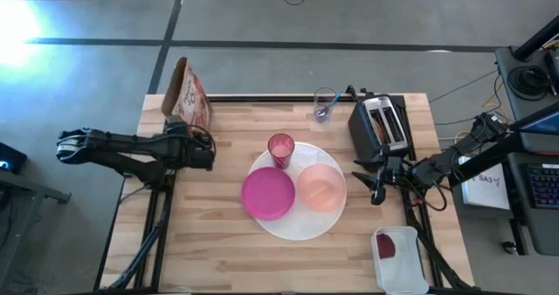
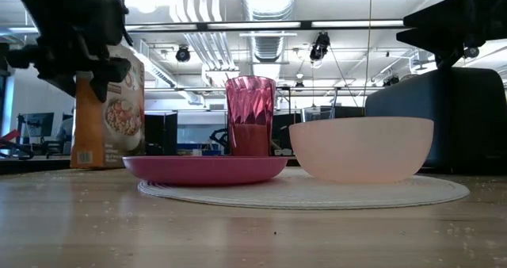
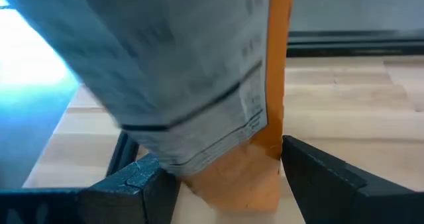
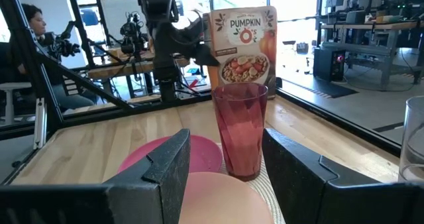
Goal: Arrange a breakfast setting
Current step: Pour the cereal into the light orange bowl
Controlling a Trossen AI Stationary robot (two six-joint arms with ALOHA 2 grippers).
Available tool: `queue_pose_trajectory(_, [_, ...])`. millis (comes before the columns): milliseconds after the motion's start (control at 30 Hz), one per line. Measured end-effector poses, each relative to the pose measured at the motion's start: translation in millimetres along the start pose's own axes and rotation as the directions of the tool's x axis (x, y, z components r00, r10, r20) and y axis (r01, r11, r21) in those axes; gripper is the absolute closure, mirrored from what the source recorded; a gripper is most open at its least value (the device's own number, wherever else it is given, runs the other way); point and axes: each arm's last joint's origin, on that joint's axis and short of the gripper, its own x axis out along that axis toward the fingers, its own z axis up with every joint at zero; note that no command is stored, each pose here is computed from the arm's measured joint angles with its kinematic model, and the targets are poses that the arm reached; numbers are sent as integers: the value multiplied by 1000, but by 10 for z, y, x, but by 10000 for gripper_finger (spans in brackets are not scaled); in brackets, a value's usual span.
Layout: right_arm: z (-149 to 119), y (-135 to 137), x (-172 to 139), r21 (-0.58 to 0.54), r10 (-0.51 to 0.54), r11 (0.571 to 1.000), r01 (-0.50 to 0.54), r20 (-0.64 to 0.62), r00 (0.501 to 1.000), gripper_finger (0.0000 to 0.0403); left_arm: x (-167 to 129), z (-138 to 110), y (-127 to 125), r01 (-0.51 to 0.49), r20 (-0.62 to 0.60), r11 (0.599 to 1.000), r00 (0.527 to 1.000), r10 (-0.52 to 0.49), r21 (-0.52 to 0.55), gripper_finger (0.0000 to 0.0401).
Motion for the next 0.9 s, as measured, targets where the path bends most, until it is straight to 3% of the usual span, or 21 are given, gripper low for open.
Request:
queue_pose_trajectory(300, [0, 0, 0, 0, 0, 1000, 0, 0, 1000, 225, 313, -277, -32, 40, 242, 999, 970, -30, -37, 170])
queue_pose_trajectory(433, [0, 0, 0, 0, 0, 1000, 0, 0, 1000, 225, 371, -351, -60, 60, 275, 998, 960, -54, -13, 184])
queue_pose_trajectory(567, [0, 0, 0, 0, 0, 1000, 0, 0, 1000, 225, 384, -368, -110, 62, 281, 998, 957, -69, 31, 235])
queue_pose_trajectory(800, [0, 0, 0, 0, 0, 1000, 0, 0, 1000, 225, 371, -356, -178, 55, 278, 997, 958, -69, 56, 384])
queue_pose_trajectory(900, [0, 0, 0, 0, 0, 1000, 0, 0, 1000, 225, 337, -332, -227, 66, 274, 996, 958, -83, 67, 391])
